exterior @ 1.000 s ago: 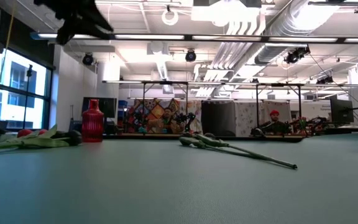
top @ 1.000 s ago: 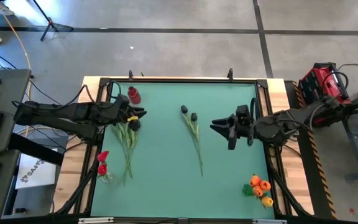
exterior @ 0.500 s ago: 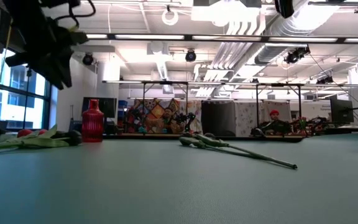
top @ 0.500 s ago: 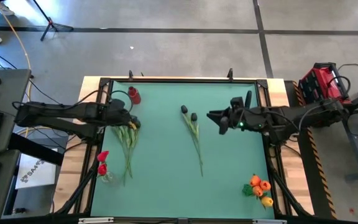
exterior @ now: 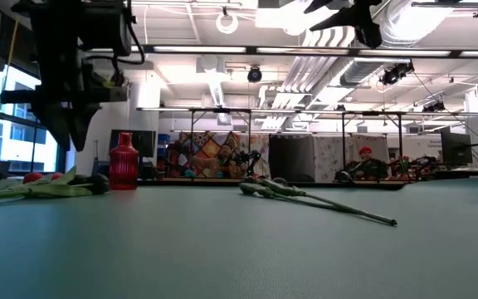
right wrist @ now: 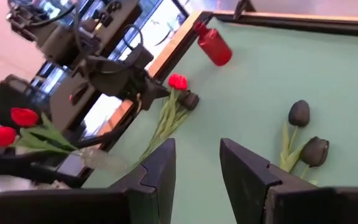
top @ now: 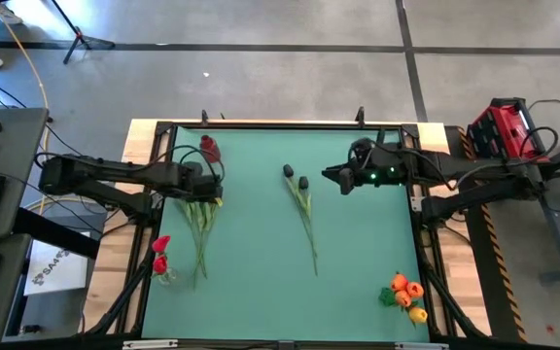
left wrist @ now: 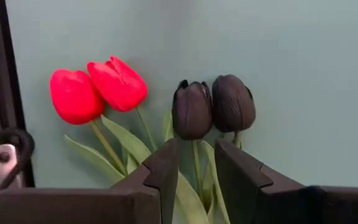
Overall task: Sort flowers into vase by color
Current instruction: Put the red flower into the transparent vase
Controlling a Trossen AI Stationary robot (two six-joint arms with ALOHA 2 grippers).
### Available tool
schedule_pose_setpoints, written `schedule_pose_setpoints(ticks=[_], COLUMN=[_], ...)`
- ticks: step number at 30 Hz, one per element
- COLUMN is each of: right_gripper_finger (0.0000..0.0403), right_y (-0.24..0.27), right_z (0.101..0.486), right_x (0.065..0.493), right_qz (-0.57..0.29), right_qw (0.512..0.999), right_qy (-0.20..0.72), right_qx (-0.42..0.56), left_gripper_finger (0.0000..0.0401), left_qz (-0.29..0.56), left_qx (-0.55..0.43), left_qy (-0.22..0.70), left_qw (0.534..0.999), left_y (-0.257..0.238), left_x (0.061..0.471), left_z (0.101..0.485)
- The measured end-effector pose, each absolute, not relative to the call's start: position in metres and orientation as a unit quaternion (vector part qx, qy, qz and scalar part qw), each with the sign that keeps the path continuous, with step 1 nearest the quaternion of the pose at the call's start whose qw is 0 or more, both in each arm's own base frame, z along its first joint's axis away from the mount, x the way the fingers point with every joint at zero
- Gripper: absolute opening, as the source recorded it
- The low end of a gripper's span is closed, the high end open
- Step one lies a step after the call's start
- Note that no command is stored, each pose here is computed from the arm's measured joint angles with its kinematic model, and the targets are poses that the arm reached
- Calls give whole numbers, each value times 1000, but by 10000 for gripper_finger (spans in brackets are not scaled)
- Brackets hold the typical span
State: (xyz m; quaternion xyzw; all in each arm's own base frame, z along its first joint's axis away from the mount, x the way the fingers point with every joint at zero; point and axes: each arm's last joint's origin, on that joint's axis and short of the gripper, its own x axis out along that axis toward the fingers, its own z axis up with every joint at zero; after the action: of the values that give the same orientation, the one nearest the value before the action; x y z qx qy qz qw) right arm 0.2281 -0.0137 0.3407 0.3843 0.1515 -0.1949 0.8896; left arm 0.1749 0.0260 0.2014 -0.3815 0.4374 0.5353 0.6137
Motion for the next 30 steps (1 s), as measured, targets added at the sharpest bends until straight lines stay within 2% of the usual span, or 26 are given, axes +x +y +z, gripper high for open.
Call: schedule_pose_setpoints(ticks=[4,8,12,19,30], right_gripper_finger=[114,114,114,114,114], right_y=[-24,-27,-31,-36,-36], right_z=[341,343,345,347,347], right_x=[226,218,210,203,203], right_qz=[-161,-142,-152,-135,-120], right_qw=[891,895,896,897,895], right_qy=[169,184,188,196,199], right_qx=[390,382,372,373,381], left_gripper_finger=[92,93,99,101,101], left_qz=[551,561,562,594,589], left_qx=[-412,-446,-467,-444,-443], left_qy=[443,418,389,372,396], left_qw=[576,558,561,559,547], left_y=[27,28,34,49,63], left_x=[164,155,154,151,153], left_z=[183,168,158,154,146])
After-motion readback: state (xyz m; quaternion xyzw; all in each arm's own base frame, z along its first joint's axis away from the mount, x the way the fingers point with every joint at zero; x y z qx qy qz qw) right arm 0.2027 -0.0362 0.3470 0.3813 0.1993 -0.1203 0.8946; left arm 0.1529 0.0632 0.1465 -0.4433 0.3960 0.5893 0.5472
